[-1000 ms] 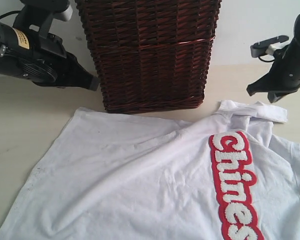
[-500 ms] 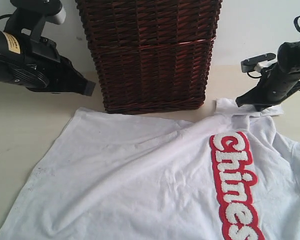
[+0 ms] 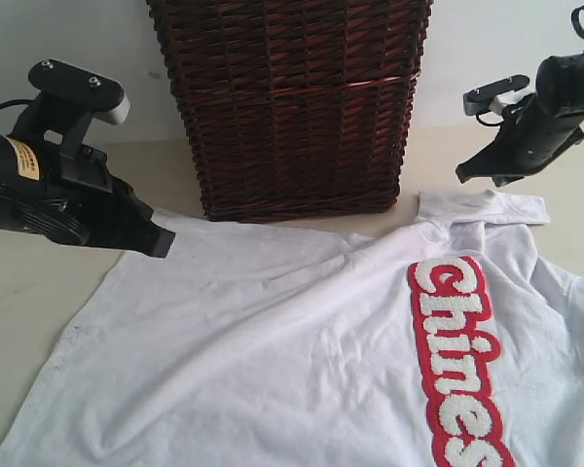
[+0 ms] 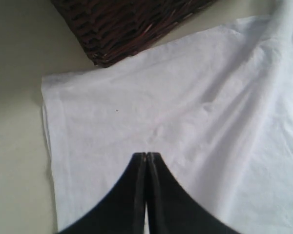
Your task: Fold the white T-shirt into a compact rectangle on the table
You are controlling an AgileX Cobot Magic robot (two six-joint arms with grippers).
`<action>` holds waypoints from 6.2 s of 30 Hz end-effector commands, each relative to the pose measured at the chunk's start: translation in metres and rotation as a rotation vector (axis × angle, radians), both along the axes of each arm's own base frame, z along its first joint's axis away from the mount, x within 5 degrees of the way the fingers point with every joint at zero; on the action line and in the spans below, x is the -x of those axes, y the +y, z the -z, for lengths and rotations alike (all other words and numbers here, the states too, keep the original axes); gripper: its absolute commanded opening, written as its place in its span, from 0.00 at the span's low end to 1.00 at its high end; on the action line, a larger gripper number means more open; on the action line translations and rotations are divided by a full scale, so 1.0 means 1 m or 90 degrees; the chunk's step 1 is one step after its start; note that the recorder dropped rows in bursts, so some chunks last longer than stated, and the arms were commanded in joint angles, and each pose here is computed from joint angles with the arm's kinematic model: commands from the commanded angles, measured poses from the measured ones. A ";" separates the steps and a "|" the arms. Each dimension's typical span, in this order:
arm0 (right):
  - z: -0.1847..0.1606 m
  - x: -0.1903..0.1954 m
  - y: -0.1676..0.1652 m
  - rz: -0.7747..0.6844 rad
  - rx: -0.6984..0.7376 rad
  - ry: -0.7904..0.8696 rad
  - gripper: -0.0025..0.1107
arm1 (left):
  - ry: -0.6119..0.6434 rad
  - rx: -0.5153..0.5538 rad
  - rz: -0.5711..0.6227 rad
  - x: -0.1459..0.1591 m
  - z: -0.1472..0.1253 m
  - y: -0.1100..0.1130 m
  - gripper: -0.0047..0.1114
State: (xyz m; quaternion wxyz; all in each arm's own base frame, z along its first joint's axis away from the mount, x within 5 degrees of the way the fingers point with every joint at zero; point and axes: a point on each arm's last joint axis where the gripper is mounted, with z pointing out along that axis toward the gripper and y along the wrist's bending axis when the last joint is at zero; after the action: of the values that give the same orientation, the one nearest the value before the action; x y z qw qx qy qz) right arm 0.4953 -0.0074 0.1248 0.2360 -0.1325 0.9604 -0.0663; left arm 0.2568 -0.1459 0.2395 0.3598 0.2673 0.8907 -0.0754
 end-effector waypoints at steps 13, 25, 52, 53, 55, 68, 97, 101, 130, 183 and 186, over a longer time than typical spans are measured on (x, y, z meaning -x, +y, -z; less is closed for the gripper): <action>-0.013 0.018 0.028 -0.311 0.085 0.157 0.40 | -0.083 0.057 0.024 0.031 -0.028 0.006 0.04; 0.024 0.007 0.018 -0.256 0.182 0.155 0.38 | -0.090 0.063 0.023 0.035 -0.028 0.008 0.04; -0.003 -0.028 0.028 -0.264 0.178 -0.076 0.30 | -0.089 0.062 0.023 0.035 -0.028 0.008 0.04; -0.003 -0.028 0.029 -0.256 0.163 -0.078 0.34 | -0.089 0.062 0.023 0.035 -0.028 0.008 0.04; -0.002 -0.026 0.029 -0.240 0.147 -0.068 0.39 | -0.088 0.061 0.023 0.035 -0.028 0.008 0.04; -0.006 -0.015 -0.018 0.075 0.095 -0.012 0.32 | -0.046 0.036 0.023 0.032 -0.014 0.006 0.04; 0.004 -0.061 -0.039 0.101 -0.121 -0.092 0.02 | -0.049 0.038 0.023 0.032 -0.014 0.006 0.04; 0.010 -0.060 -0.033 0.070 -0.149 -0.078 0.02 | -0.050 0.038 0.023 0.032 -0.014 0.006 0.04; 0.019 -0.053 -0.034 0.084 -0.136 -0.017 0.02 | -0.044 0.036 0.021 0.032 -0.014 0.006 0.04; -0.109 -0.015 -0.003 -0.023 -0.304 0.073 0.30 | 0.544 -0.264 0.040 0.093 0.139 0.004 0.04; -0.092 -0.016 -0.008 -0.017 -0.270 0.099 0.30 | 0.426 -0.200 0.074 0.093 0.120 -0.014 0.04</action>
State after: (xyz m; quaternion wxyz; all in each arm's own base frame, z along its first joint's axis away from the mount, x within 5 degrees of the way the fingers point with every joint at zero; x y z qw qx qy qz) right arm 0.5108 -0.0121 0.2309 0.2023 -0.0912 0.9605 0.1680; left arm 0.1750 -0.1536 0.1156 -0.0192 0.3351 0.9417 -0.0231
